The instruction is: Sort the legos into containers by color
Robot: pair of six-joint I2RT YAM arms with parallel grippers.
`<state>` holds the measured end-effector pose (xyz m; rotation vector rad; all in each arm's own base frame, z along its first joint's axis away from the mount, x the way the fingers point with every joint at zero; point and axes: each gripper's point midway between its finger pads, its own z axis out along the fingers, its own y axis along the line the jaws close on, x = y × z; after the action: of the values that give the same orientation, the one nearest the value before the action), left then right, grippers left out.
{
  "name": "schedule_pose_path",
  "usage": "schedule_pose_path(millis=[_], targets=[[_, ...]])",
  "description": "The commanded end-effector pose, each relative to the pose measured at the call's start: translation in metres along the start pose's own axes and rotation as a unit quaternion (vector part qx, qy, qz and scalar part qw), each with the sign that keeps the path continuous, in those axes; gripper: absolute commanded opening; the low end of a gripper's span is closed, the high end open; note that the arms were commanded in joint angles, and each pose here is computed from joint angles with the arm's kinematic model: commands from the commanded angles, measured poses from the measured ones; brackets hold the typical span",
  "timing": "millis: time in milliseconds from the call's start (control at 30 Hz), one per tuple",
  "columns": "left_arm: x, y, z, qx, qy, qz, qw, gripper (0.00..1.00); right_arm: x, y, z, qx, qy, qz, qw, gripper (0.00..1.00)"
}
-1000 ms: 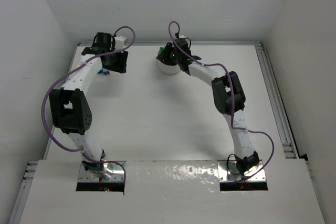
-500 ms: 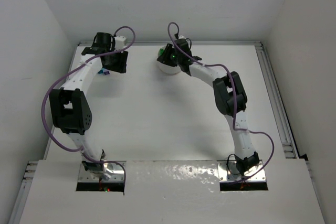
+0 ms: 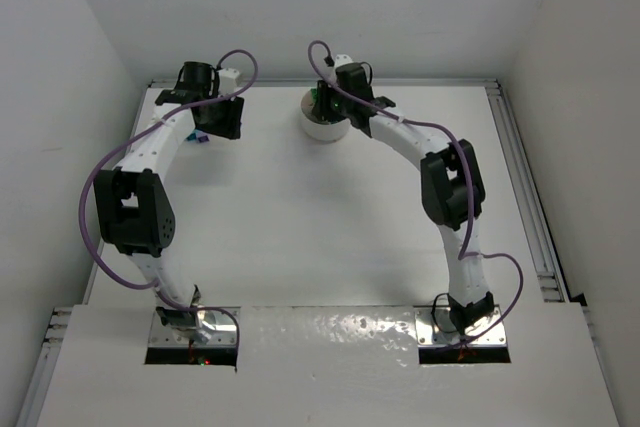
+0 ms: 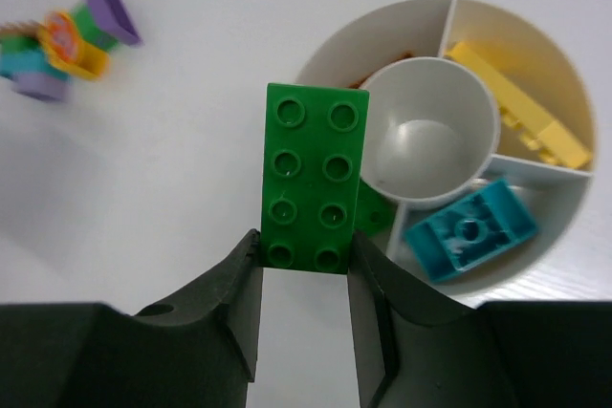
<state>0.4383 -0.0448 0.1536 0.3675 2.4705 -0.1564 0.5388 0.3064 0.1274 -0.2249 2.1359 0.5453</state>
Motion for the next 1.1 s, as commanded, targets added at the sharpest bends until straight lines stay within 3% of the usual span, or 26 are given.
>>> schedule_pose_path(millis=[0,167,400,633,833,1067], targets=[[-0.021,0.003,-0.016,-0.003,-0.044,-0.001,0.999,0.00,-0.032,-0.011,-0.017,0.030,-0.022,-0.135,0.990,0.23],[-0.020,0.006,-0.017,-0.009,-0.043,0.000,0.999,0.00,-0.034,-0.030,-0.016,0.073,0.000,-0.260,0.963,0.21],[-0.018,0.006,-0.016,-0.008,-0.041,-0.002,0.999,0.00,-0.026,-0.021,-0.020,0.081,0.015,-0.376,0.923,0.15],[-0.019,0.006,-0.016,-0.006,-0.043,-0.003,0.999,0.00,-0.032,-0.012,-0.017,0.089,-0.010,-0.388,0.917,0.12],[-0.019,0.005,-0.018,-0.005,-0.047,-0.006,0.999,0.00,-0.014,-0.024,-0.004,0.140,-0.005,-0.425,0.894,0.12],[-0.015,0.009,-0.017,-0.009,-0.043,-0.008,0.999,0.00,-0.015,-0.028,-0.001,0.158,-0.011,-0.408,0.899,0.14]])
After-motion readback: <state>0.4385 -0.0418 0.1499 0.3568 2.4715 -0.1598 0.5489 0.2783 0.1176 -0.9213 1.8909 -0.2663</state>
